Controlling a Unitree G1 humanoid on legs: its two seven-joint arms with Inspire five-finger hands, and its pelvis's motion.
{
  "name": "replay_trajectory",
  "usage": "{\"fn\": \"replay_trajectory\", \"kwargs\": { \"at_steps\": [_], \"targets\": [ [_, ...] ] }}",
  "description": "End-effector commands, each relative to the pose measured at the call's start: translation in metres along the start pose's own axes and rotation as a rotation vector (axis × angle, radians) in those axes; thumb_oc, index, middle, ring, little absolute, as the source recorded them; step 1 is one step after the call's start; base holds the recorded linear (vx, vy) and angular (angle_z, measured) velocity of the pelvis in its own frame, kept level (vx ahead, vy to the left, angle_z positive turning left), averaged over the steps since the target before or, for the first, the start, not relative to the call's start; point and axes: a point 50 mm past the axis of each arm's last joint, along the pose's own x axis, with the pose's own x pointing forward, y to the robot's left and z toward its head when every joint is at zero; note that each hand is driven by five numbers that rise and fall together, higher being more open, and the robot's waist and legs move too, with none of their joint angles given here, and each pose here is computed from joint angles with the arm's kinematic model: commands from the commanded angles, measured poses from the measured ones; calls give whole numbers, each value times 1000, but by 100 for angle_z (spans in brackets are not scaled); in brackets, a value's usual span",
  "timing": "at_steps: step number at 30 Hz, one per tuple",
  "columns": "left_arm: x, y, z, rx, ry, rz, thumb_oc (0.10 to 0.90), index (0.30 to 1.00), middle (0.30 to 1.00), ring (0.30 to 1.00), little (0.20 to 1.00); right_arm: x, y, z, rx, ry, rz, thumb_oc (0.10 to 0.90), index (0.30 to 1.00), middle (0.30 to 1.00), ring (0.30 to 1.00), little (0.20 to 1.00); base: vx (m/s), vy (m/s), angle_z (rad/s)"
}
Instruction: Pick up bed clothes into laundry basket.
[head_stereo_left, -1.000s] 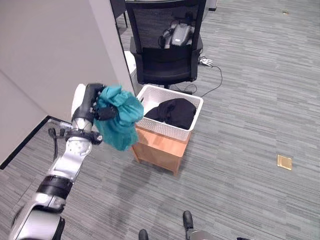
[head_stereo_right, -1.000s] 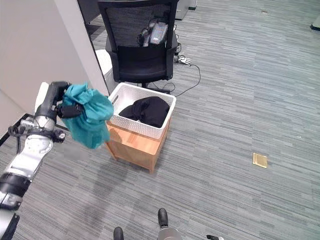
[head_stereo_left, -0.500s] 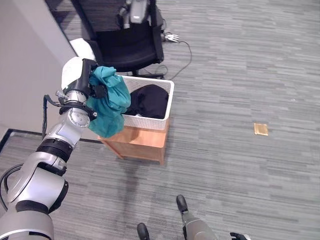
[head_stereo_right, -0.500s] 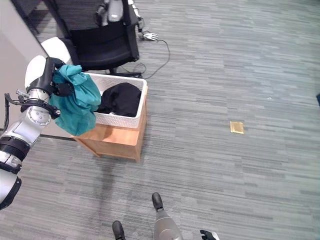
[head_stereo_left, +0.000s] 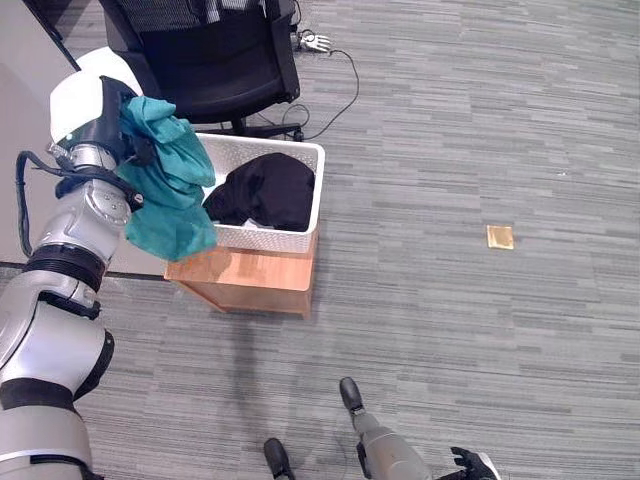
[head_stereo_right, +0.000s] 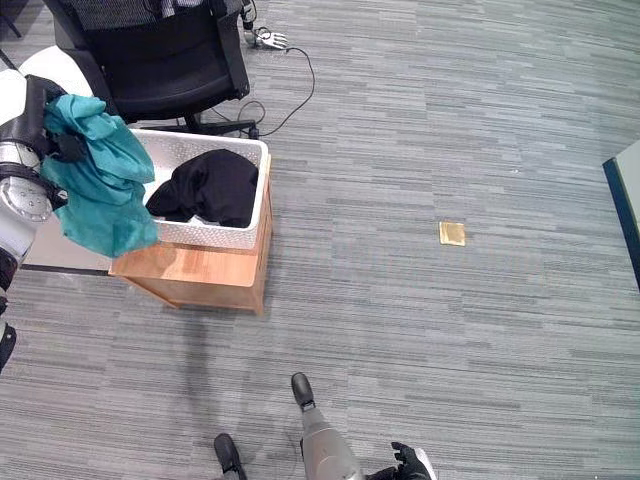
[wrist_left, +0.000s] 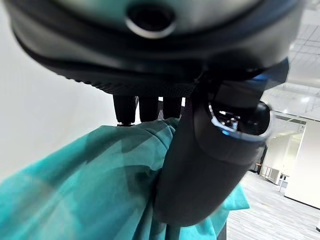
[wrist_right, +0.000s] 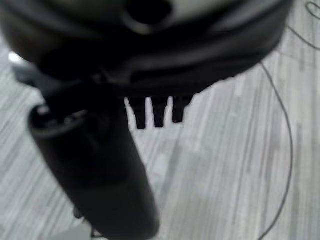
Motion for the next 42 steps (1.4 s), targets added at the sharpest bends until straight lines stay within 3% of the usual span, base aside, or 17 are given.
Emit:
{"fn": "replay_trajectory", "kwargs": {
  "at_steps": [1, 13, 19, 29, 36, 42],
  "targets": [
    [27, 114, 36, -60, -120, 388, 400, 300, 300, 300, 300, -4, -20, -30, -31, 92, -57, 800, 900, 900, 900, 900, 65, -23, 1],
    [27, 117, 58, -224, -191, 422, 400, 300, 300, 300, 300, -2, -27, -24, -13, 82, -70, 800, 900, 900, 900, 900, 36, -8, -1],
    [27, 92, 60, -173, -180, 361, 400, 300, 300, 300, 300, 1, -37, -18, -25, 89, -100, 800, 900, 900, 900, 900, 44, -19, -14],
    [23, 88, 65, -111, -214, 393, 400, 300, 300, 300, 300, 6, -43, 10, -69, -15, -124, 800, 900, 900, 900, 900, 80, -8, -41],
    [22, 70, 48, -53, -162, 323, 400, 300, 300, 300, 300, 3, -39, -4, -51, 27, -108, 800, 900, 900, 900, 900, 112, 148, -41],
    [18, 79, 29, -48, -112, 365, 400, 300, 300, 300, 300, 6, -34, 11, -60, -15, -97, 800, 900, 900, 900, 900, 111, 142, -26]
  ]
}}
